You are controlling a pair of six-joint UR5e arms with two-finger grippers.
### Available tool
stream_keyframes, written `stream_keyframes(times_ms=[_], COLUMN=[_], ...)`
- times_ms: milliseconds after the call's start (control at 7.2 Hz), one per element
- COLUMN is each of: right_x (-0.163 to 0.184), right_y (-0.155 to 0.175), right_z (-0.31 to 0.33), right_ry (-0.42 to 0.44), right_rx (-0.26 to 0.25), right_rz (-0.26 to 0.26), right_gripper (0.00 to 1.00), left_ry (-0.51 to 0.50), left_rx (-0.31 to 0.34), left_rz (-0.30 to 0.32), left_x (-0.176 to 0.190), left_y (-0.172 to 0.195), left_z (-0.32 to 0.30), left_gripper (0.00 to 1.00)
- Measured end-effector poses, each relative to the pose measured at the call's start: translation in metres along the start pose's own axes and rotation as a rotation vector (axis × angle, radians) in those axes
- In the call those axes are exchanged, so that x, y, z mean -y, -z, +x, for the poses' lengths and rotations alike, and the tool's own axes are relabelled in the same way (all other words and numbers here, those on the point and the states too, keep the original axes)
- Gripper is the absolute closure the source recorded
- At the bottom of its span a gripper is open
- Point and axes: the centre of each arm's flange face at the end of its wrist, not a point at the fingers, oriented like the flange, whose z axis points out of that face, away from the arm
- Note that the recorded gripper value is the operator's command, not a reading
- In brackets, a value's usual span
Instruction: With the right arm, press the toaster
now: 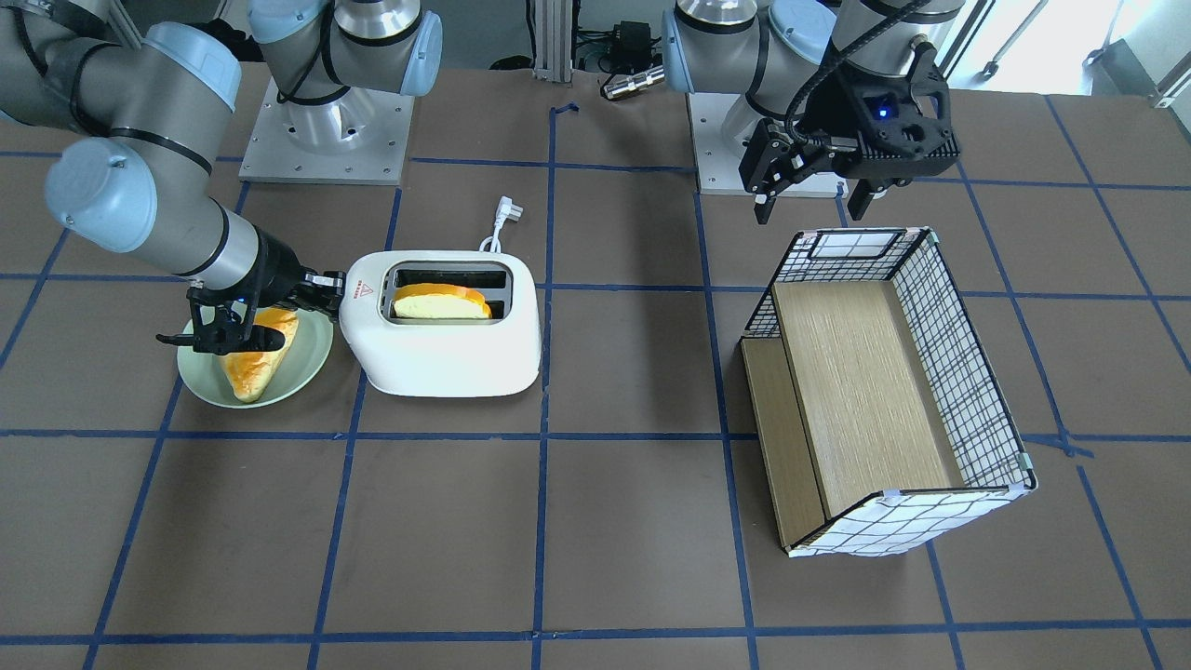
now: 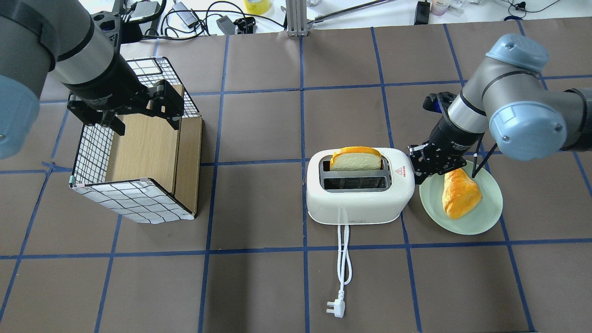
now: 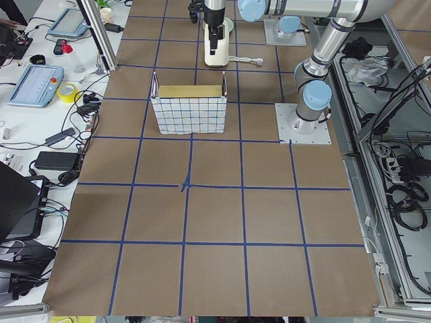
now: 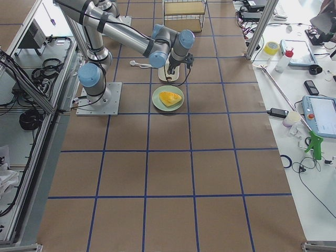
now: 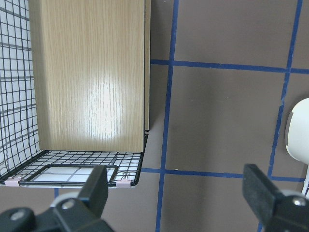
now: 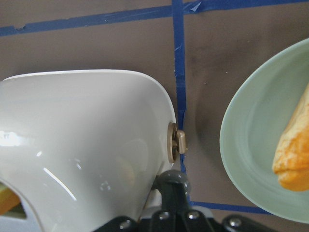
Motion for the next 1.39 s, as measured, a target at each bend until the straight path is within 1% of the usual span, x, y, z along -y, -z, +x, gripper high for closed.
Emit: stream_keyframes(times_ms=[139, 417, 556, 833, 972, 1111, 1250, 1389], right_x=[-0.001, -0.010, -0.015, -0.027, -0.037, -0.051, -0.060, -0.062], right_y=[0.013, 0.065, 0.099, 0.172, 0.204, 0.229, 0.237, 0.234], right_z=[-0.002, -0.012, -0.018, -0.031, -0.040, -0.056, -0.076, -0.092], right_ry=[-0.008, -0.028, -0.031, -0.032, -0.051, -0.076, -0.086, -0.089], right_rx=[-0.016, -0.066, -0.088, -0.153, -0.178, -0.202, -0.222, -0.239], right_rz=[0.021, 0.070, 0.088, 0.132, 0.167, 0.209, 0.235, 0.251], right_gripper=[1.00, 1.00, 1.00, 1.00, 0.95, 0.60, 0.28, 0.14], left_ry=[0.000, 0.000, 0.000, 0.000, 0.000, 0.000, 0.000, 0.000], left_rx=[0.000, 0.000, 0.000, 0.000, 0.000, 0.000, 0.000, 0.000], left_rz=[0.000, 0.000, 0.000, 0.000, 0.000, 0.000, 0.000, 0.000], left_x=[0.000, 0.000, 0.000, 0.000, 0.000, 0.000, 0.000, 0.000], left_y=[0.000, 0.000, 0.000, 0.000, 0.000, 0.000, 0.000, 0.000], left_z=[0.000, 0.000, 0.000, 0.000, 0.000, 0.000, 0.000, 0.000], left_gripper=[0.00, 0.00, 0.00, 0.00, 0.00, 0.00, 0.00, 0.00])
